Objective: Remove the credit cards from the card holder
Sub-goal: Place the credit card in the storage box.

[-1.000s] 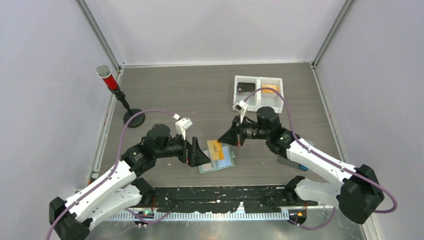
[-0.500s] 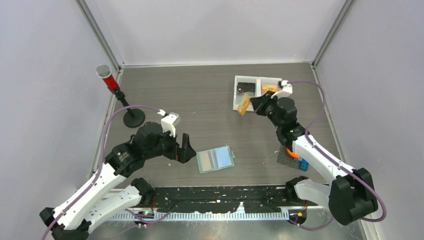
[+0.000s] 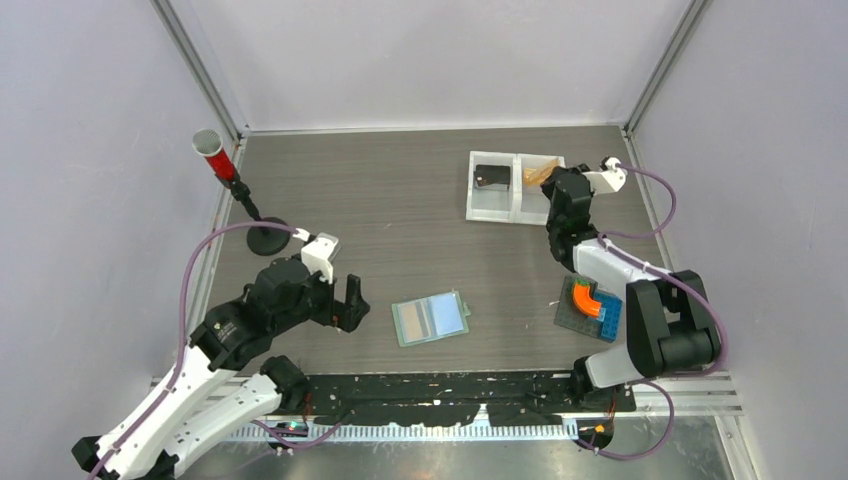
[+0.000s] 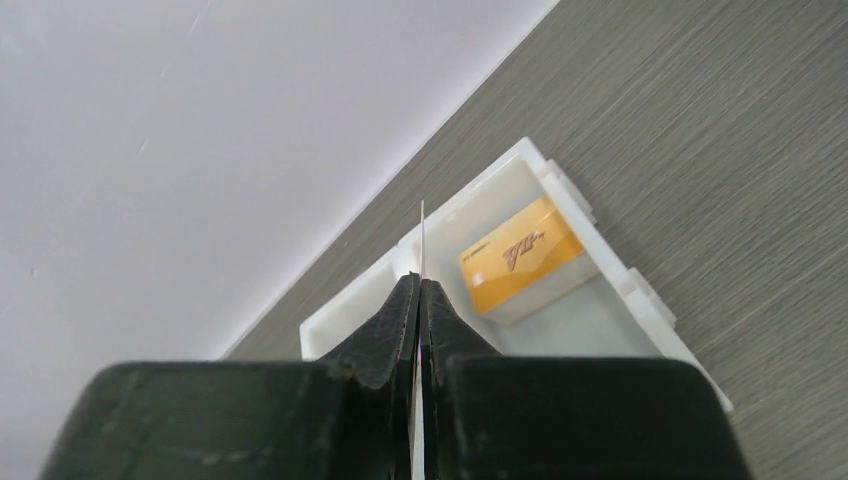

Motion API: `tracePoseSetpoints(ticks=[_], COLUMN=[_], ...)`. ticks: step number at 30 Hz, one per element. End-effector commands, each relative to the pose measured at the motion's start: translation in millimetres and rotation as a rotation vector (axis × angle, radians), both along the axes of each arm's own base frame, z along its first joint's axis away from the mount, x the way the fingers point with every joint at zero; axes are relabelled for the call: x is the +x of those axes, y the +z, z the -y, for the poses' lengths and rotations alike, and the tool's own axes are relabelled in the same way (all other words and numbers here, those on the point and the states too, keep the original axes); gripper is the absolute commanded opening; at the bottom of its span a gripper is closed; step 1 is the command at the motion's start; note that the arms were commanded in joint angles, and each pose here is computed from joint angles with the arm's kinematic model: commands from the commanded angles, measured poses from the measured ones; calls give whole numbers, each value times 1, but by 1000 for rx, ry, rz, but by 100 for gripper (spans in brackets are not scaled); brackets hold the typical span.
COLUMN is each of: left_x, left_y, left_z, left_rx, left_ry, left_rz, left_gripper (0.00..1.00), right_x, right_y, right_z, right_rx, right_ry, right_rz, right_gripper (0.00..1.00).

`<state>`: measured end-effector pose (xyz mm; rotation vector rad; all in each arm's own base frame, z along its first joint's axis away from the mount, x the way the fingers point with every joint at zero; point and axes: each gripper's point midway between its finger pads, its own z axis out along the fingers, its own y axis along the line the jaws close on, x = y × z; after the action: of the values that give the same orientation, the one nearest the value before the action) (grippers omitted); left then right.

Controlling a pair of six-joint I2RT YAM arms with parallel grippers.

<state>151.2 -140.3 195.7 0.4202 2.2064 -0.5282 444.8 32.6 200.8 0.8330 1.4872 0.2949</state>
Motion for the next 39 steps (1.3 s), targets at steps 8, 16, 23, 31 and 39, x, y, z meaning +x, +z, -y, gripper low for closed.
tracePoseSetpoints(ticks=[8,16,23,31,39], left_x=[-3,-4,-3,-2,-2], left_y=[2,7,8,6,6], left_z=[-12,-15,-14,-12,-14], left_rx=[-10,-31,-36,-25,-21], left_ry=[12,24,17,9,15], left_rz=[73,105,113,103,105], left_gripper=[99,99,99,99,99], right_x=[48,66,83,89,95], right_y=[20,-2,-24,-48,-51], right_z=[28,28,24,31,33], right_rx=[113,128,105,160,164], right_ry=[-216,-236,-205,-182,-148], right_rz=[195,199,164,144,117], right_gripper=[5,5,5,6,20])
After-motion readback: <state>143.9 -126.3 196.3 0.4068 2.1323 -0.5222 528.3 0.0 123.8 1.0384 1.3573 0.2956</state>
